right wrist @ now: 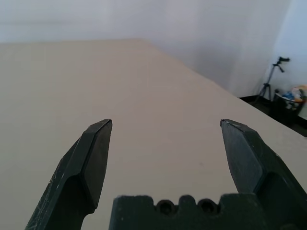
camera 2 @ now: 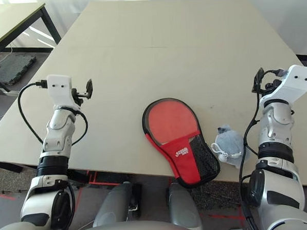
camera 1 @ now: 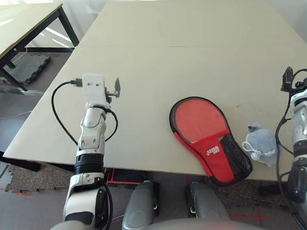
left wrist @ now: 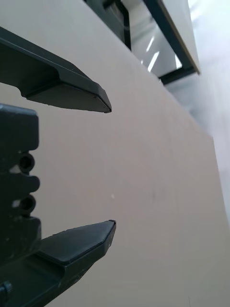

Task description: Store the ping-pong paddle in its case and zip it.

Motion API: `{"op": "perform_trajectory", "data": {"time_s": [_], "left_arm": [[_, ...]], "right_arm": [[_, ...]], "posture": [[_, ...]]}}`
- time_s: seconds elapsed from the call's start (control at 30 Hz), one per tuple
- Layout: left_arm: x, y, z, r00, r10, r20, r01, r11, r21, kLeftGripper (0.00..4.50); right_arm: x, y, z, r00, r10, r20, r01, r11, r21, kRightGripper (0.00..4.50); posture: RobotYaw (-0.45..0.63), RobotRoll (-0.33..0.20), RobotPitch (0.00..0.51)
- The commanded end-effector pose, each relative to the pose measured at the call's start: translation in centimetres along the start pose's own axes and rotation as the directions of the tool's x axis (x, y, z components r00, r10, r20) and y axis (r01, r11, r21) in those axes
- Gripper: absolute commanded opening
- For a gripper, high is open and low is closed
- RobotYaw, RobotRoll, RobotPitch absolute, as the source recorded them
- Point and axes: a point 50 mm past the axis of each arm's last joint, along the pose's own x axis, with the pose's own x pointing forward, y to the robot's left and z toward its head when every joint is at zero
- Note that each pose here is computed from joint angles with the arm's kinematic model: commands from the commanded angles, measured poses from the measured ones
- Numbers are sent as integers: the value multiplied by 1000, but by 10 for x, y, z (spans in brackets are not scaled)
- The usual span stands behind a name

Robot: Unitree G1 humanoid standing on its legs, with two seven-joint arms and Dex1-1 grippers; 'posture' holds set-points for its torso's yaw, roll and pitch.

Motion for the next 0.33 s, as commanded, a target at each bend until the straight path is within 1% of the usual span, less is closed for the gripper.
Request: {"op": "perform_trajectory", "data": {"time_s": [0.03, 0.1, 0.2, 0.33], "left_arm": [[-3, 10, -9, 997, 69, -18, -69, 997, 24, 4500], [-3, 13, -12, 995, 100, -27, -99, 995, 26, 4500], [-4, 13, -13, 993, 113, -28, -112, 993, 27, 4500], [-6, 17, -18, 987, 149, -52, -147, 988, 46, 4500]], "right_arm": [[-8, -4, -16, 997, -57, -56, 58, 998, 13, 4461], [-10, -2, -20, 996, -53, -69, 54, 999, 7, 4461], [-10, -3, -21, 995, -65, -74, 67, 998, 19, 4461], [-11, -2, -23, 993, -81, -83, 83, 996, 27, 4461]], "posture": [[9, 0, 89], [18, 0, 86], [30, 0, 86], [23, 0, 93]]}}
